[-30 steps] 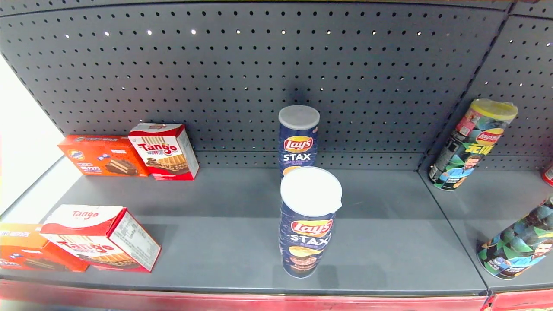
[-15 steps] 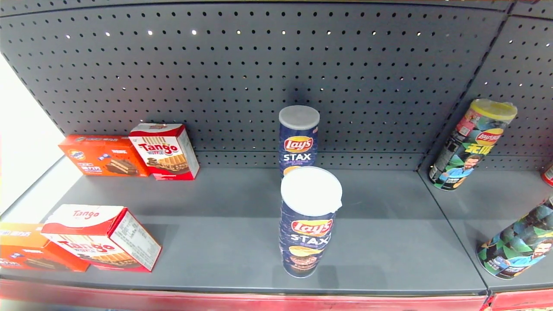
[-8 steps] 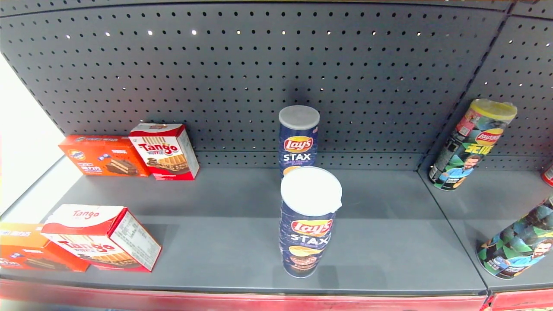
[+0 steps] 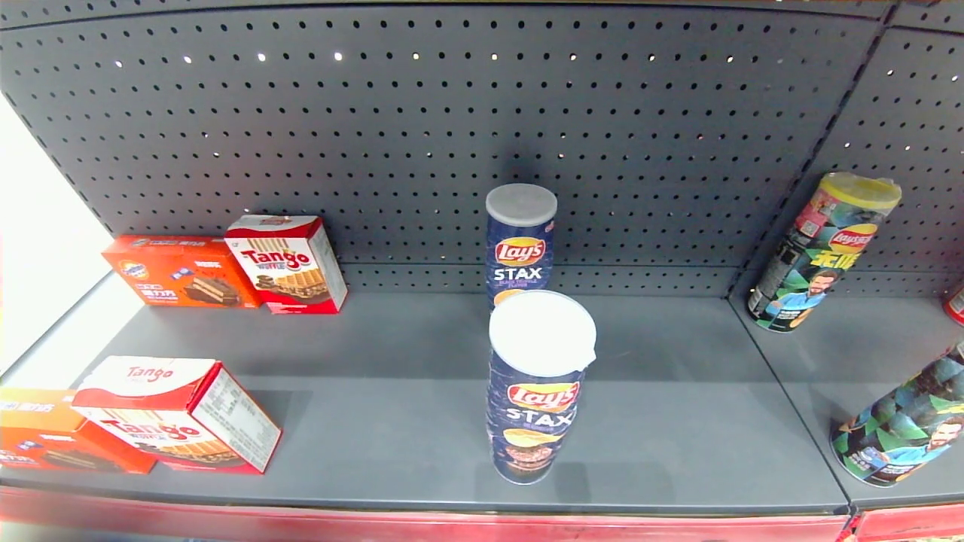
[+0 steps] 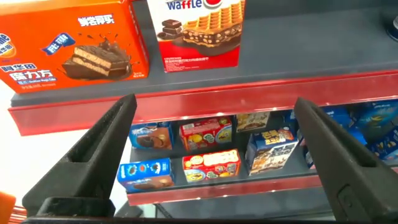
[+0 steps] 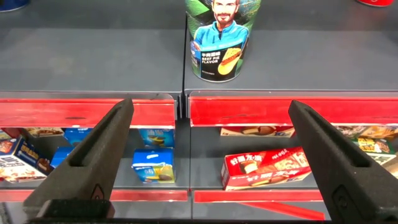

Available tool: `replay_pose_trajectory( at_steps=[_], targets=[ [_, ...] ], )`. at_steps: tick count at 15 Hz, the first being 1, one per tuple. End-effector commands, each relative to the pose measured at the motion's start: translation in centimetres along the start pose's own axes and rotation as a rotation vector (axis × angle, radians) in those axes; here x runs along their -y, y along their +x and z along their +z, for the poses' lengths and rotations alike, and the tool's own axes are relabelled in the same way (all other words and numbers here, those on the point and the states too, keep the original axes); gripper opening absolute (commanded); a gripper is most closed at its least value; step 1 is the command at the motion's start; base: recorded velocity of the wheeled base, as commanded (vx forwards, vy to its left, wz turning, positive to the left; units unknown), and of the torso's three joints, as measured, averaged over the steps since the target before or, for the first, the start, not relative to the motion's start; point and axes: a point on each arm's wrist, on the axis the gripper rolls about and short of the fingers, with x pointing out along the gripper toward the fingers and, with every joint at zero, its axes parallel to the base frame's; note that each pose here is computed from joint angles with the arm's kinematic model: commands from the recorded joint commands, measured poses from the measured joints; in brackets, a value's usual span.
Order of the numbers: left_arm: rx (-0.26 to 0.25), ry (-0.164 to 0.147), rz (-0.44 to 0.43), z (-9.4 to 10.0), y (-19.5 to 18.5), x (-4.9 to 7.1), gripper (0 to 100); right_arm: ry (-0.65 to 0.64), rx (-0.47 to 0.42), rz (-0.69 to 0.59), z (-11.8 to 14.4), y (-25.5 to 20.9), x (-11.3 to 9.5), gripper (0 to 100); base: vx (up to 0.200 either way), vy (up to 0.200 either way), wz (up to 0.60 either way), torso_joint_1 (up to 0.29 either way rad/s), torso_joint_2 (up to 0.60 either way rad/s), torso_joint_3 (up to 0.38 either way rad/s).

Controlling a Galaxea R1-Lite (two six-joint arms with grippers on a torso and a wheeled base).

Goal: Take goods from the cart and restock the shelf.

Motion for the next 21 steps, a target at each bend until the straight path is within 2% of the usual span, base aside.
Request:
replay_pose_trajectory(
  at_steps=[1, 5, 8, 21],
  targets=[
    [-0.004, 0.000, 0.000, 0.00, 0.03, 0.00, 100, -0.001, 0.000, 0.000, 0.00, 0.00, 0.00, 100, 0.000, 0.000, 0.00, 0.000, 0.00, 0.000],
    [-0.004, 0.006, -0.002, 0.00, 0.03, 0.00, 100, -0.001, 0.000, 0.000, 0.00, 0.00, 0.00, 100, 0.000, 0.000, 0.00, 0.000, 0.00, 0.000],
    [-0.004, -0.009, 0.004, 0.00, 0.03, -0.01, 100, -0.001, 0.000, 0.000, 0.00, 0.00, 0.00, 100, -0.067, 0.000, 0.00, -0.001, 0.00, -0.001],
    [-0.004, -0.007, 0.003, 0.00, 0.03, -0.01, 100, -0.001, 0.000, 0.000, 0.00, 0.00, 0.00, 100, 0.000, 0.000, 0.00, 0.000, 0.00, 0.000]
  ],
)
